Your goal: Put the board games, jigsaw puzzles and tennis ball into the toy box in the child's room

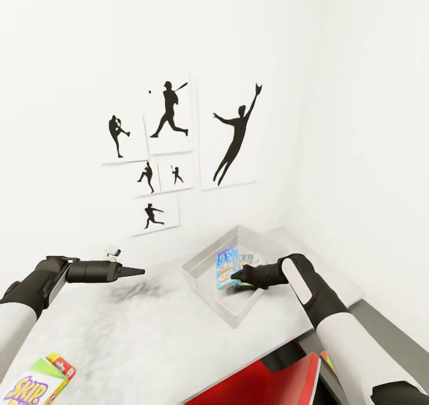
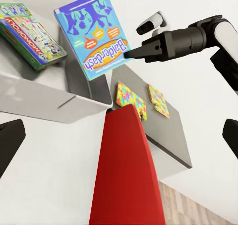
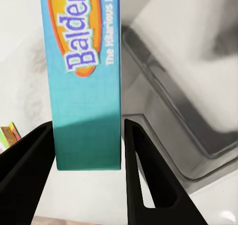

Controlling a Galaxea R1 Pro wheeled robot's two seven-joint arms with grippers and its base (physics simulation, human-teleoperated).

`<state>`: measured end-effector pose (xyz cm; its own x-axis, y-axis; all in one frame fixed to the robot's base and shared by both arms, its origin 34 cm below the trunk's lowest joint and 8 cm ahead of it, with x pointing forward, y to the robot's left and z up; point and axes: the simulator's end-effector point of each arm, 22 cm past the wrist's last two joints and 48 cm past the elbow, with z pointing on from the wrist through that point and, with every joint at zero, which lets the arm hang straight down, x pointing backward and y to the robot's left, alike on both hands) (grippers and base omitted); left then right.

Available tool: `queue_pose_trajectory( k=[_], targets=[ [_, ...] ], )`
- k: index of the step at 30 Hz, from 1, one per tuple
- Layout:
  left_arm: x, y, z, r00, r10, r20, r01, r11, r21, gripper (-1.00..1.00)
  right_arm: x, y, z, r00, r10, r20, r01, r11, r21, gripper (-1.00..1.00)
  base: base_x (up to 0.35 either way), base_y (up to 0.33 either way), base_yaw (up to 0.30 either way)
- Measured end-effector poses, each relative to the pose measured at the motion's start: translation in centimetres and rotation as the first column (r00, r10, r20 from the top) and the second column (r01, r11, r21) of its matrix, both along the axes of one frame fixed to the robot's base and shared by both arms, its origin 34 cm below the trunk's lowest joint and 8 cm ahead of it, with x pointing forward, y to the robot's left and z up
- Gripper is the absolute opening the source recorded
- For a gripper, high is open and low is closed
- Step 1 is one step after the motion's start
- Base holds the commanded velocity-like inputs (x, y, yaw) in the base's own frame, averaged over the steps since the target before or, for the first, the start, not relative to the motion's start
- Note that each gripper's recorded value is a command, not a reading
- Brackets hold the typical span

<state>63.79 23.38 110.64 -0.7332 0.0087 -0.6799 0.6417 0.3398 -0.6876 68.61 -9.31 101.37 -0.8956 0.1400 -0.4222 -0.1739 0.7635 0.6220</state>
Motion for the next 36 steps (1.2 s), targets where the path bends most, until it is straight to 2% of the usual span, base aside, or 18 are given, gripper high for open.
queue_pose_trajectory(
  k=[17,29,36],
  targets=[
    [0.3,0.1,-1.4,1.0,0.002,-0.027,-0.002,1.0,0.0,1.0,0.8,0.0,-0.5,1.0,0.002,-0.007,-0.002,1.0,0.004,-1.0,0.0,0.0,0.0],
    [0.4,0.1,-2.1,0.999,0.002,-0.04,-0.002,1.0,0.0,1.0,0.7,0.5,-1.0,1.0,0.029,-0.005,-0.029,0.999,-0.02,-1.0,0.0,0.0,0.0],
    [0.4,0.1,-2.1,0.999,0.002,-0.039,-0.002,1.0,0.0,1.0,0.8,0.4,-0.9,1.0,0.026,-0.004,-0.026,1.0,-0.016,-1.0,0.0,0.0,0.0]
  ],
)
